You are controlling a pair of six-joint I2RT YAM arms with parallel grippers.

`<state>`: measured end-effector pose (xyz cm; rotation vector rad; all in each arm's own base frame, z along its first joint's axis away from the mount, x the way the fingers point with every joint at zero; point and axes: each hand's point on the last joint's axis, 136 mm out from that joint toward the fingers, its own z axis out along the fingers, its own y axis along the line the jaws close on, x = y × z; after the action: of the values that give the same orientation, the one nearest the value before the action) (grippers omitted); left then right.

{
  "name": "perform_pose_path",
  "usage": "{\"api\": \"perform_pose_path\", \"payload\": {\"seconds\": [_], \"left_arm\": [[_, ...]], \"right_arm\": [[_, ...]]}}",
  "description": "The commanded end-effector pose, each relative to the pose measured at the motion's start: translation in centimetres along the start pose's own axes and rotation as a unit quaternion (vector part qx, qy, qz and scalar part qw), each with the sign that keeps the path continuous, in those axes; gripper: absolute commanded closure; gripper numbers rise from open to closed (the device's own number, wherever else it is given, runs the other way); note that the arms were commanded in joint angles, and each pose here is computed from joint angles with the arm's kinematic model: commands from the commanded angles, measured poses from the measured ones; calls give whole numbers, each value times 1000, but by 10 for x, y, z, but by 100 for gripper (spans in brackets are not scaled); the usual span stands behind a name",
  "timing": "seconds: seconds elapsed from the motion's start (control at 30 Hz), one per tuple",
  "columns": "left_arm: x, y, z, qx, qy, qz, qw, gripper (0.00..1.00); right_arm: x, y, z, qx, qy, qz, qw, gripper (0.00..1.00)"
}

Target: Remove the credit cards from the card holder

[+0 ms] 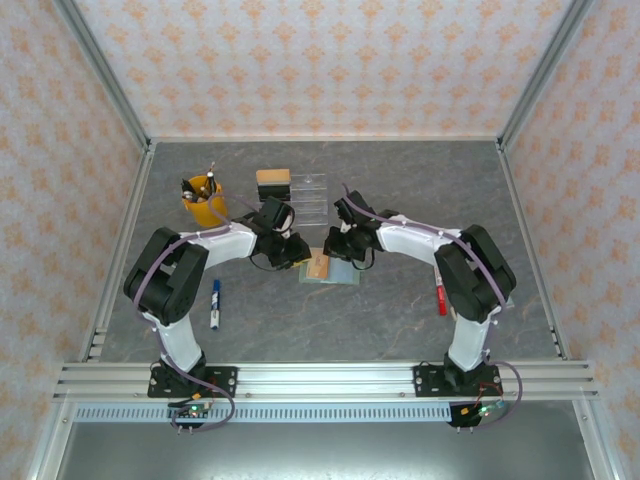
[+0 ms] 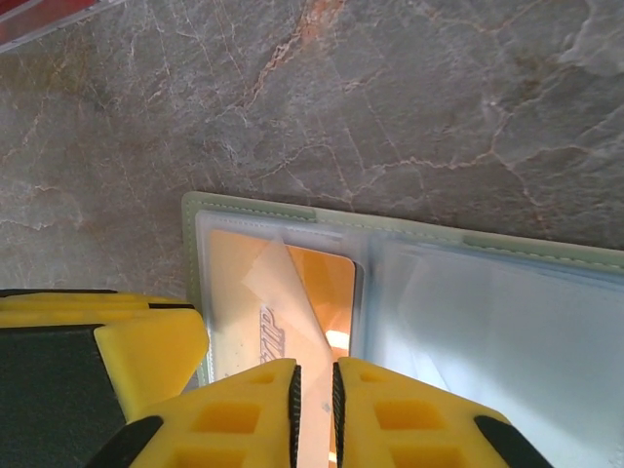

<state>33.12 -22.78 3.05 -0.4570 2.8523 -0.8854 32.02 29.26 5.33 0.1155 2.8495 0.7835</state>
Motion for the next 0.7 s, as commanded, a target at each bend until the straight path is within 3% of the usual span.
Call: {"api": "perform_pose_path", "payload": {"seconds": [0.0, 0.17, 0.67], "left_arm": [[-10, -5, 2, -1, -14, -4, 1000, 80], [-8, 3, 6, -11, -11, -15, 1000, 82], [3, 32, 15, -63, 4, -27, 998, 87]], "right_arm": [[-4, 1, 6, -10, -1, 6, 1000, 80], [-6, -10, 11, 12, -3, 14, 1000, 75], [-4, -4, 25, -29, 8, 3, 1000, 76]]}}
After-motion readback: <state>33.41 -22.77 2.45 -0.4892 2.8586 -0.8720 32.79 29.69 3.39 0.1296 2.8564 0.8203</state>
